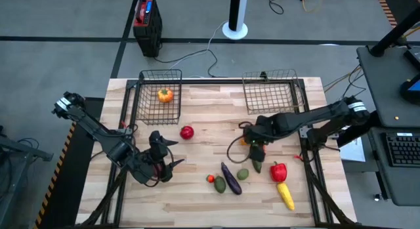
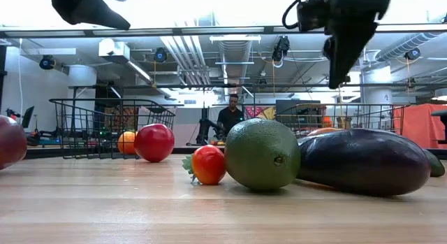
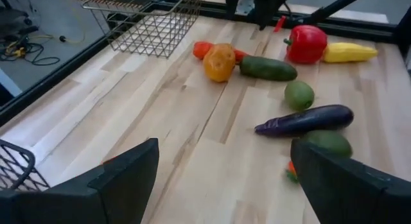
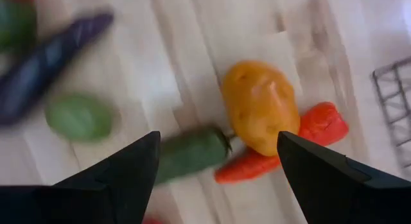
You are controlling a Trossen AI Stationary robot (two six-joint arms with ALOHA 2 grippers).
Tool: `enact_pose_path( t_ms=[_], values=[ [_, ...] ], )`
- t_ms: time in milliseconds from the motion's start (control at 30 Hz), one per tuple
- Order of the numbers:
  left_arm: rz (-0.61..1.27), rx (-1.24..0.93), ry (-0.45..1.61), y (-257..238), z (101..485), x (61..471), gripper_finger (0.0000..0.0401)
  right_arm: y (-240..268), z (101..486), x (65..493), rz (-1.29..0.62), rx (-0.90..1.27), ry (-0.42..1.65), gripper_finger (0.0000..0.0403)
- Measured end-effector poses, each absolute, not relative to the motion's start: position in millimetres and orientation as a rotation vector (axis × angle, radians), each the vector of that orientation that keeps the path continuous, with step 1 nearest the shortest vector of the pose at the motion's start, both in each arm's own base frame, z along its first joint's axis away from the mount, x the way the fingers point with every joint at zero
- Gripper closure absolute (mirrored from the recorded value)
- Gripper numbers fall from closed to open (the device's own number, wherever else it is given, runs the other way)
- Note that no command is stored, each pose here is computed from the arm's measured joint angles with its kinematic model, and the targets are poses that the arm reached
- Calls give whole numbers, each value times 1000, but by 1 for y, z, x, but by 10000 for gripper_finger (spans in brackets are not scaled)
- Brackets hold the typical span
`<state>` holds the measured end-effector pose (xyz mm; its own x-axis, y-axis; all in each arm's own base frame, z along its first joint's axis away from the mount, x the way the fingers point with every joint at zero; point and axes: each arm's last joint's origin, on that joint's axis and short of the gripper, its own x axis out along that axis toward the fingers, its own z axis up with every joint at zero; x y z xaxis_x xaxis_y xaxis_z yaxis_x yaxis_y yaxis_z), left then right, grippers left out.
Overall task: Sort produce into baskets
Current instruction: Put the potato into the right wire basket
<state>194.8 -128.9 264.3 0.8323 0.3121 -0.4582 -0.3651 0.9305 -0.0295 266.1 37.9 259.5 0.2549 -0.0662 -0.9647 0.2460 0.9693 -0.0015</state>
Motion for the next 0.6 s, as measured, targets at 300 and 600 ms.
enact_pose_path(
  t_ms=[300, 600],
  values=[
    [287, -145, 497, -137, 264, 189, 68, 53, 241, 278, -122, -83, 1397, 99],
    [316, -83, 527, -134, 261, 185, 68, 50, 240, 282, -205, -179, 1345, 99]
  ],
)
